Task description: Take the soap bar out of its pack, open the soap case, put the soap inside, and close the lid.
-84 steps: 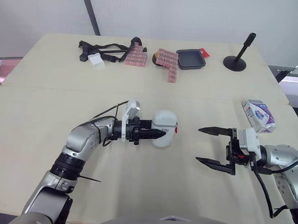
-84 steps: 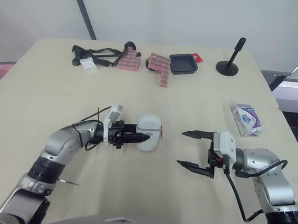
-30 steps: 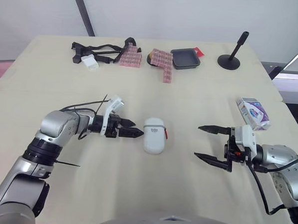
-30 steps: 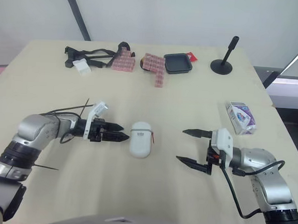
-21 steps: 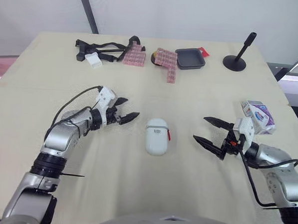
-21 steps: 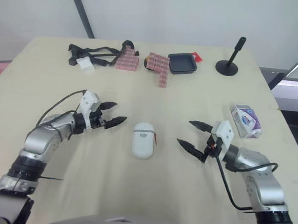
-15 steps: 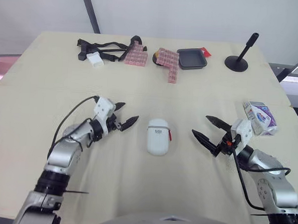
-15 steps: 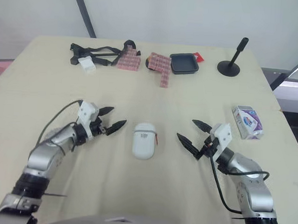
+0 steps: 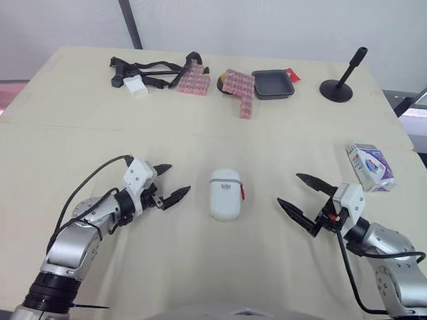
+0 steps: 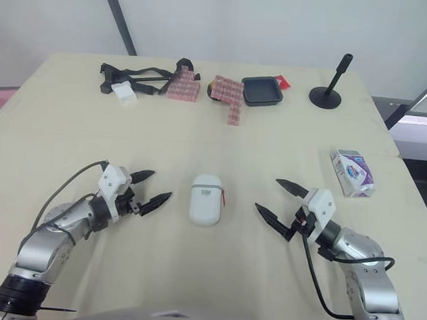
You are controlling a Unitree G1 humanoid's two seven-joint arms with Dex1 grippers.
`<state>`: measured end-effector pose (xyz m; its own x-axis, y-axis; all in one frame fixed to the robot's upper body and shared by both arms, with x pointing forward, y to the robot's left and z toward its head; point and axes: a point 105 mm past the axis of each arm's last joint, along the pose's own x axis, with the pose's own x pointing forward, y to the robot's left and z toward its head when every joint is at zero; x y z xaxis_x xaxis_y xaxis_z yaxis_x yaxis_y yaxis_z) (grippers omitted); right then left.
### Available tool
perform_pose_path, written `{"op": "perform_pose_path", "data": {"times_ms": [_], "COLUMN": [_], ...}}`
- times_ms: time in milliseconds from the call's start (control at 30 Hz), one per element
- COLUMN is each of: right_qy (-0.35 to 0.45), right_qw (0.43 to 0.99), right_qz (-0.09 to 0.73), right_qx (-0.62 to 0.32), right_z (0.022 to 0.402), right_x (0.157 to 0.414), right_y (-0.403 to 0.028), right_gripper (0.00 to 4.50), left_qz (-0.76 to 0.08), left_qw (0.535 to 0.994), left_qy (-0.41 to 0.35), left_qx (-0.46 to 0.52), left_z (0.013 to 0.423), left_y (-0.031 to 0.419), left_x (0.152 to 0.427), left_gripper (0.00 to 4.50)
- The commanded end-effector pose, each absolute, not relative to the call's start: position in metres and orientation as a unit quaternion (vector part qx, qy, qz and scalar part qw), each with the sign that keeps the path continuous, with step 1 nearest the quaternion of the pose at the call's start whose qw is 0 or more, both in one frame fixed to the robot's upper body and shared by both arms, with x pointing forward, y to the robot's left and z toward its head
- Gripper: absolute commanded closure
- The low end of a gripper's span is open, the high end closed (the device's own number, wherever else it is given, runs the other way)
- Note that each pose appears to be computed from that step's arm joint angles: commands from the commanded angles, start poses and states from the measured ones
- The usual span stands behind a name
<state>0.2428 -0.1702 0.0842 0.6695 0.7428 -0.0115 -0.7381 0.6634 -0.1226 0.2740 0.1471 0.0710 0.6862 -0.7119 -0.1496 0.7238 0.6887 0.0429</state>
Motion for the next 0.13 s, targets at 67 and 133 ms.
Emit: {"op": "perform_pose_path", "data": {"times_ms": [67, 133], "right_qy": [-0.037, -0.037], "right_qw": [0.912, 0.913], "right_qz": [0.4, 0.399], "right_qx": [-0.077, -0.076], "right_z": [0.0903, 0.0904], "right_x": [0.242, 0.2415], "right_y": [-0.176, -0.1761], "right_gripper": [0.0, 0.0], "left_qz": [-0.392, -0.387], "left_qw": [0.916, 0.918], "left_qy": [0.046, 0.048], "left_qx": [0.074, 0.071], "left_z": [0.079, 0.0789], "left_y": [0.1488, 0.1499], "left_x": [0.276, 0.2783], "left_gripper": [0.04, 0.04]}}
